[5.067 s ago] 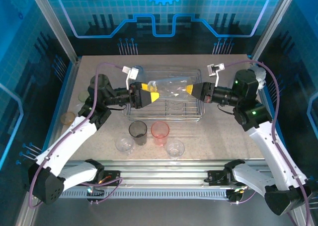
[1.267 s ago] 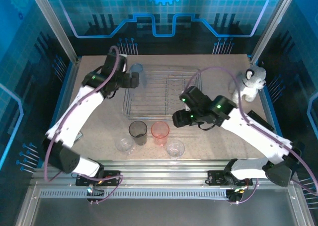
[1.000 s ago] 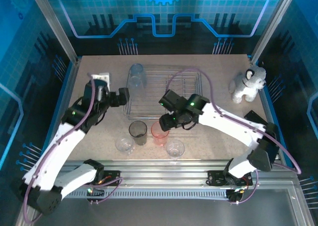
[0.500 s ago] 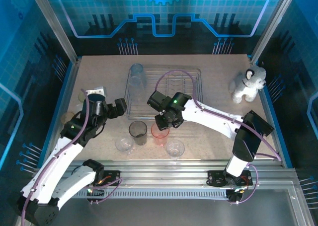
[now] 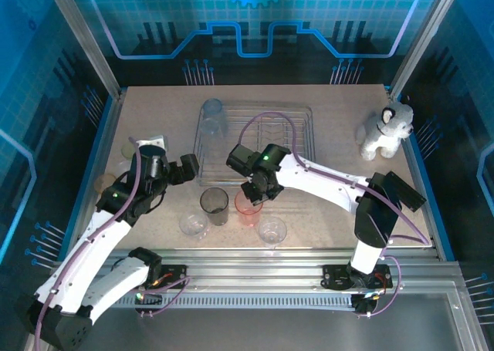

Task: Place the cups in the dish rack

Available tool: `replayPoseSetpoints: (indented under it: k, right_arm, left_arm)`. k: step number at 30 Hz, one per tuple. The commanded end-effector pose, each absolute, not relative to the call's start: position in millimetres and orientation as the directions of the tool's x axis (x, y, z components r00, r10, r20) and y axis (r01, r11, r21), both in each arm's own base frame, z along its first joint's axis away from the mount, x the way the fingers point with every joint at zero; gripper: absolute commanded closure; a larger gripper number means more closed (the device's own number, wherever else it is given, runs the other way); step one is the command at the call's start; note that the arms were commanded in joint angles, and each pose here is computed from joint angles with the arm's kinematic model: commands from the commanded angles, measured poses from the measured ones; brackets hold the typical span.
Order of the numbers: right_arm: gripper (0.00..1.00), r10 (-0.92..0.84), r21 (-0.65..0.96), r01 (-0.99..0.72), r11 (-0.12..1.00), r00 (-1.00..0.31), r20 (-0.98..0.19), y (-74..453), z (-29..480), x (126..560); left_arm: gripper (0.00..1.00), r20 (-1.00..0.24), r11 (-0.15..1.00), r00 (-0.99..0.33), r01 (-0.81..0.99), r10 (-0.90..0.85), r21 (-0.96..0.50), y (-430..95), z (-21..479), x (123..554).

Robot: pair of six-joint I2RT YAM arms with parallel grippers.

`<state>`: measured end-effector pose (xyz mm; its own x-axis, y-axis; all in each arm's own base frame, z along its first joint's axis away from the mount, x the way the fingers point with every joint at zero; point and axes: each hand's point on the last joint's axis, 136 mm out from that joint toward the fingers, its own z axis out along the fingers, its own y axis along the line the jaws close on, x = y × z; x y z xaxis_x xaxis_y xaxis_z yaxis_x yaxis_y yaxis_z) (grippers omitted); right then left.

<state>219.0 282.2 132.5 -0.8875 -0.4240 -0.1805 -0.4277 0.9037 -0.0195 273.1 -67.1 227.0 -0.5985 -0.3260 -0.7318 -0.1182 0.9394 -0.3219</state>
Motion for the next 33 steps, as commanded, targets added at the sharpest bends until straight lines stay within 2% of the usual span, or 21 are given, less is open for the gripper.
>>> replayPoseSetpoints:
  k: [1, 3, 8, 11, 16, 18, 21, 24, 28, 33]
  right_arm:
    - [0.92, -0.437, -0.054, -0.435, 0.899, -0.881, -0.183, 279, 145, 218]
    - [1.00, -0.439, -0.066, -0.435, 0.898, -0.877, -0.196, 275, 154, 219]
    - [1.00, -0.438, -0.019, -0.453, 0.891, -0.849, -0.296, 265, 194, 221]
    - [1.00, -0.441, 0.066, -0.507, 0.859, -0.800, -0.407, 265, 228, 217]
    - [1.00, -0.283, 0.274, -0.554, 0.786, -0.717, -0.636, 251, 296, 210]
    - [1.00, -0.165, 0.394, -0.543, 0.741, -0.717, -0.678, 238, 318, 210]
    - [1.00, 0.009, 0.561, -0.557, 0.613, -0.705, -0.709, 221, 354, 210]
    - [1.00, 0.123, 0.632, -0.591, 0.501, -0.675, -0.728, 210, 385, 210]
    - [1.00, 0.162, 0.665, -0.640, 0.385, -0.663, -0.731, 214, 408, 206]
    - [1.00, 0.177, 0.686, -0.678, 0.262, -0.665, -0.725, 226, 425, 203]
  left_arm:
    - [0.01, -0.731, 0.927, -0.587, -0.099, -0.348, -0.362, -72, 232, 273]
    - [0.01, -0.742, 0.924, -0.573, -0.077, -0.348, -0.375, -73, 239, 272]
    - [0.01, -0.769, 0.906, -0.535, 0.015, -0.350, -0.422, -84, 266, 269]
    - [0.01, -0.788, 0.879, -0.511, 0.123, -0.342, -0.461, -99, 288, 266]
    - [0.01, -0.828, 0.738, -0.443, 0.418, -0.343, -0.529, -139, 339, 249]
    - [0.01, -0.839, 0.651, -0.423, 0.537, -0.341, -0.536, -156, 357, 238]
    - [0.01, -0.843, 0.513, -0.430, 0.668, -0.323, -0.538, -178, 377, 223]
    - [0.01, -0.834, 0.400, -0.457, 0.733, -0.309, -0.550, -193, 390, 214]
    - [0.01, -0.820, 0.300, -0.488, 0.767, -0.300, -0.567, -204, 401, 208]
    - [0.00, -0.802, 0.250, -0.531, 0.766, -0.273, -0.592, -212, 401, 210]
